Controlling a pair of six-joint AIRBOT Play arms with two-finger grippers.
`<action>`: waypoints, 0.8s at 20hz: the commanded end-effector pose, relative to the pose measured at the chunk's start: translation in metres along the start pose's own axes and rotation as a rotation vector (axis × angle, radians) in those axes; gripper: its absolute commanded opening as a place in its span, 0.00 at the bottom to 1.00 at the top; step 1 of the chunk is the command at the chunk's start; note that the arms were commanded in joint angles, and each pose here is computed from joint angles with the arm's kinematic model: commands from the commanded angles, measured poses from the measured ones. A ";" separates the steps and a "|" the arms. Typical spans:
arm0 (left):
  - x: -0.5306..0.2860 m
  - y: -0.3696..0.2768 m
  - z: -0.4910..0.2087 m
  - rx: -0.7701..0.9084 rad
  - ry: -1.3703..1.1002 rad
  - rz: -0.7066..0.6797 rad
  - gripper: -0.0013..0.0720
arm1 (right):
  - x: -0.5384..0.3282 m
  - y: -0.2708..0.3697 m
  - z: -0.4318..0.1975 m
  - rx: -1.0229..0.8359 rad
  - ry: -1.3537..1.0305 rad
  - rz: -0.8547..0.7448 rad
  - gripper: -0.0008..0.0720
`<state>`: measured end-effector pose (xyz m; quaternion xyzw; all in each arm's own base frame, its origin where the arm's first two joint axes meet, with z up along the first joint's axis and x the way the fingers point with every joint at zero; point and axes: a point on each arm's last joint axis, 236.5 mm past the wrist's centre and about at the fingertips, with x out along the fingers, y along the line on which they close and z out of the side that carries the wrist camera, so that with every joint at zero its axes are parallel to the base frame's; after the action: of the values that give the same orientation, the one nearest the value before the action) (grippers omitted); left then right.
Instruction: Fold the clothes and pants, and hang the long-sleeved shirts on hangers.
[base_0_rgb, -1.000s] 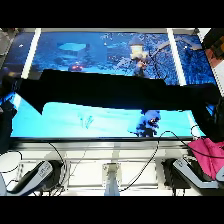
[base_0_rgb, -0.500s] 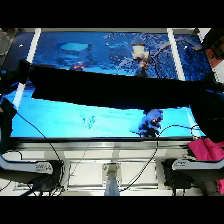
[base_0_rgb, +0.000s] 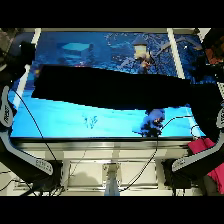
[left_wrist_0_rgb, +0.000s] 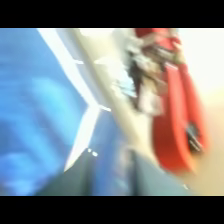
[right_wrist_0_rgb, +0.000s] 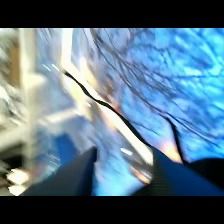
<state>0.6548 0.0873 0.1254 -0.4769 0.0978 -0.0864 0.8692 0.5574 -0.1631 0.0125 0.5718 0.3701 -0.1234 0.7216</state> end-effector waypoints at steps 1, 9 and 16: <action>-0.007 -0.118 -0.051 0.171 0.206 -0.354 0.02 | -0.026 -0.045 -0.014 -0.183 0.155 -0.179 0.03; -0.037 -0.210 -0.354 0.398 0.863 -0.229 0.02 | -0.059 -0.088 -0.063 -0.345 0.356 -0.165 0.03; -0.075 -0.234 -0.549 0.388 1.054 -0.201 0.02 | -0.077 -0.124 -0.108 -0.198 0.227 -0.015 0.03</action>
<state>0.4646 -0.4127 0.0774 -0.2116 0.4199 -0.4191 0.7767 0.4011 -0.1293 -0.0326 0.4764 0.5113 -0.0225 0.7149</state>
